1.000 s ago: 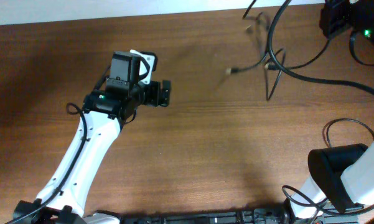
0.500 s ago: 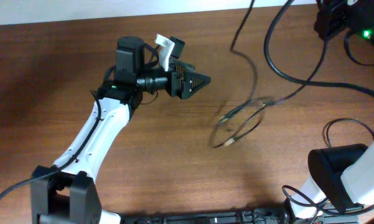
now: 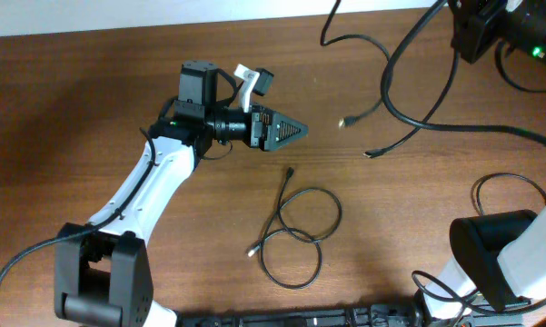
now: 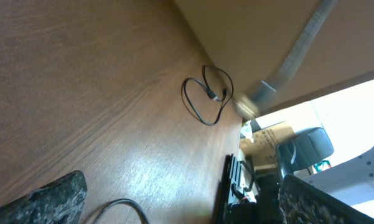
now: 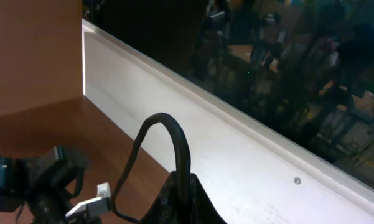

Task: Untangle cables

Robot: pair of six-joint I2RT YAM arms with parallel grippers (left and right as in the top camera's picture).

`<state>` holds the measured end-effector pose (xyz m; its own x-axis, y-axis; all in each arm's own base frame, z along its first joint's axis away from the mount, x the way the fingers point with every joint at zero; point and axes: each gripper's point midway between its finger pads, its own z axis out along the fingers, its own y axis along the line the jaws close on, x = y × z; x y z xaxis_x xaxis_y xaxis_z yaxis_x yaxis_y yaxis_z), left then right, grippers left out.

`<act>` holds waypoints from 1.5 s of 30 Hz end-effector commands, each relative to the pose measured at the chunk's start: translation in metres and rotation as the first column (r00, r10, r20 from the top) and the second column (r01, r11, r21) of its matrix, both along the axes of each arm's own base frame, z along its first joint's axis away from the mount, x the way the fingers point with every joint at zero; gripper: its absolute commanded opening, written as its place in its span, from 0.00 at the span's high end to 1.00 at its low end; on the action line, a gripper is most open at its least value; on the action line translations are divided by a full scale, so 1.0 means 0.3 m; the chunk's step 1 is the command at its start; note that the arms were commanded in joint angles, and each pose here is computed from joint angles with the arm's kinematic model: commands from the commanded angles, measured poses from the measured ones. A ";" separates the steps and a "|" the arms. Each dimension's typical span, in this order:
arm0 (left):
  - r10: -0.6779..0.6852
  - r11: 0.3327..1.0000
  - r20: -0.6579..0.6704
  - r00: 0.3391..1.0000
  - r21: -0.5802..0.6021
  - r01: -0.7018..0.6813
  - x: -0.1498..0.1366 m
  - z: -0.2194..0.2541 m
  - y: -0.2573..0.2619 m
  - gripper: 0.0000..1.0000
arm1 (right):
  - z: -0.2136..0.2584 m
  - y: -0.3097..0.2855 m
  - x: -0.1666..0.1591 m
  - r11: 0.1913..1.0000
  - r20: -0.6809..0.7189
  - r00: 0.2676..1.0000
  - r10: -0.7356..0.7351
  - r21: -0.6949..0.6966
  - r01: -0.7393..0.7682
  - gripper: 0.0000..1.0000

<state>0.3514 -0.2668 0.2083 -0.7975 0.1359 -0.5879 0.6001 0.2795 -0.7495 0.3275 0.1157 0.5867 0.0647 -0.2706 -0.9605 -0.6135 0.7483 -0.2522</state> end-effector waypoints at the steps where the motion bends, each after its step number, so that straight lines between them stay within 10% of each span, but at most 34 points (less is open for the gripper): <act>1: -0.022 1.000 0.018 1.000 -0.003 0.023 -0.003 -0.008 0.001 0.01 | -0.004 -0.078 0.042 0.986 -0.004 0.986 -0.165 -0.011 0.165 0.96; 8: 0.051 0.996 0.032 0.998 0.066 -0.053 0.039 -0.046 0.018 0.01 | -0.129 -0.411 0.174 0.727 -0.051 0.731 -0.681 -0.172 0.665 0.96; 26: 0.396 0.768 0.081 0.915 0.518 -0.378 0.146 -0.298 0.242 0.01 | -0.636 -1.166 0.238 0.212 -0.541 0.073 -0.838 -0.200 0.957 0.96; 44: 0.414 0.742 0.101 0.905 0.538 -0.399 0.157 -0.306 0.261 0.01 | -1.118 -1.471 0.304 0.216 -0.768 0.102 -0.632 -0.048 0.975 0.96; 45: 0.413 0.742 0.101 0.905 0.538 -0.399 0.156 -0.306 0.260 0.01 | -1.136 -1.477 0.303 0.213 -0.772 0.094 -0.628 -0.055 0.976 0.84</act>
